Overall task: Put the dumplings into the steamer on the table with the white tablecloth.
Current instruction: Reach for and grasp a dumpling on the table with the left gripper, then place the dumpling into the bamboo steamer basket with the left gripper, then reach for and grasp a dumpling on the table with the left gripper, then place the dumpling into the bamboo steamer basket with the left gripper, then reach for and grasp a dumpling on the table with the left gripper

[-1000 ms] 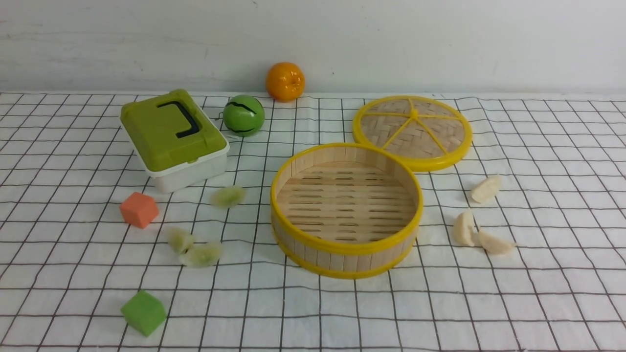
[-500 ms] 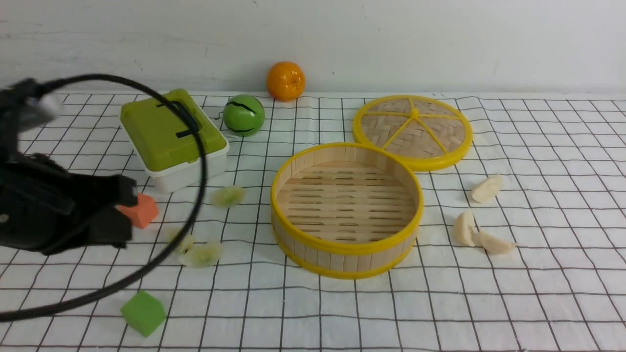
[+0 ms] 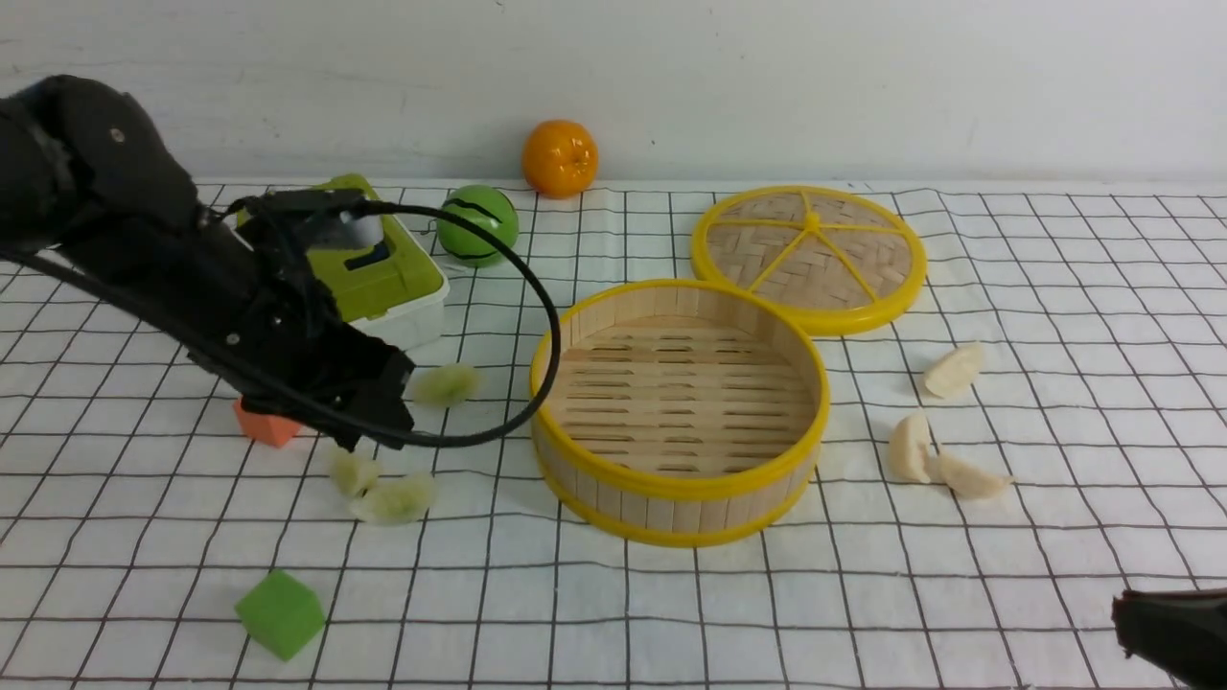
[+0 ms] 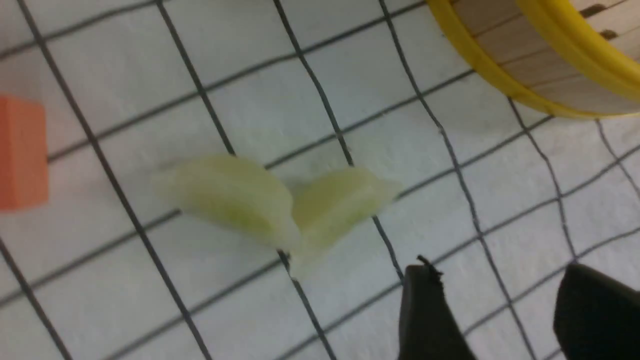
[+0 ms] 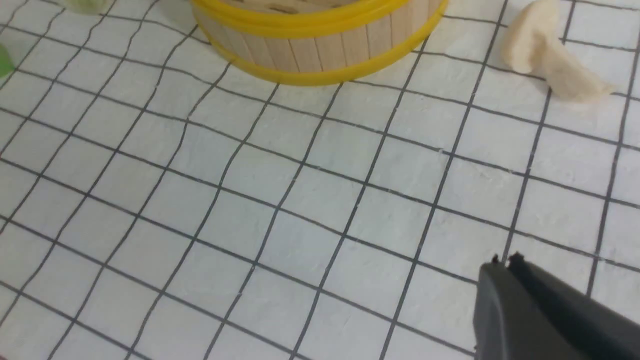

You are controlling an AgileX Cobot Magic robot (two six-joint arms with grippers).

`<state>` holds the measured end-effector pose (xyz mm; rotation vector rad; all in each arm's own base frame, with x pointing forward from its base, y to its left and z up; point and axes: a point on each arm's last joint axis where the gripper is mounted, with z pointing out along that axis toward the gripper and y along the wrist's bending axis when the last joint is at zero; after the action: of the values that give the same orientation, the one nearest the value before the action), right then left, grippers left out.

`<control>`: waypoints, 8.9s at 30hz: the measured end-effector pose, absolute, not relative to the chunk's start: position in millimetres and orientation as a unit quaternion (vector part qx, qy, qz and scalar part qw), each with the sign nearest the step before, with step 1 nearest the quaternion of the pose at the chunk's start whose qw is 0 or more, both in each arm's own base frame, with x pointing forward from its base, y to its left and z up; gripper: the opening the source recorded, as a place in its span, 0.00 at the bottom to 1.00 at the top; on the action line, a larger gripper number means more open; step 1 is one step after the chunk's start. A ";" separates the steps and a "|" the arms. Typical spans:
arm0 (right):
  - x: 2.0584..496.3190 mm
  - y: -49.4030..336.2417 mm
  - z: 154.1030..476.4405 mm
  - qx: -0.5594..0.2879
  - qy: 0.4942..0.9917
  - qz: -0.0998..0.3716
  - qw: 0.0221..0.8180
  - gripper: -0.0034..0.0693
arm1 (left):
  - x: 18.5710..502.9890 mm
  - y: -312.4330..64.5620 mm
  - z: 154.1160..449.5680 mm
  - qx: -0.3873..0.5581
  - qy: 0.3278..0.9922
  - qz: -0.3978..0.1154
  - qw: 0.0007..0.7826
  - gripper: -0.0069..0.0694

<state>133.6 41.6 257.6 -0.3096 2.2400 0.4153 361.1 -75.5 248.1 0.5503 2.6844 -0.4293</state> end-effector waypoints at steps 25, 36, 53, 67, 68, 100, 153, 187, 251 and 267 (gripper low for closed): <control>132.6 51.9 258.2 -0.146 0.876 0.180 0.422 0.06 | 390.5 -108.9 181.7 0.277 0.952 -0.038 0.127 0.18; 132.7 51.8 258.4 -0.145 0.876 0.180 0.424 0.06 | 398.3 -111.9 248.6 0.167 0.972 -0.061 0.156 0.07; 133.3 51.5 258.9 -0.143 0.875 0.178 0.427 0.09 | 401.4 -116.3 214.5 0.077 0.993 -0.051 0.078 0.40; 133.6 51.5 259.3 -0.140 0.874 0.180 0.430 0.09 | 411.6 -120.8 166.5 0.075 0.995 -0.053 0.037 0.40; 133.6 51.5 259.3 -0.140 0.874 0.180 0.430 0.09 | 411.2 -120.8 167.5 0.075 0.995 -0.053 0.037 0.41; 134.3 50.0 255.8 -0.133 0.873 0.174 0.435 0.12 | 460.1 -256.7 211.7 0.102 0.961 -0.084 0.241 0.41; 131.3 51.2 253.1 -0.147 0.880 0.176 0.417 0.17 | 492.1 -129.9 169.5 0.259 0.950 0.006 0.176 0.54; 133.2 49.6 254.2 -0.141 0.877 0.168 0.427 0.20 | 448.6 -280.0 244.0 -0.006 0.947 -0.190 0.258 0.39; 134.0 50.2 255.6 -0.127 0.875 0.178 0.432 0.25 | 357.8 -36.8 214.6 -0.225 0.954 -0.116 0.162 0.53; 134.2 50.2 255.9 -0.125 0.874 0.178 0.433 0.26 | 392.1 -70.1 189.6 -0.203 0.957 -0.105 0.180 0.53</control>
<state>134.2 50.2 255.9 -0.3123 2.1782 0.4446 392.1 -70.1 189.6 -0.5740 2.7030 -0.2958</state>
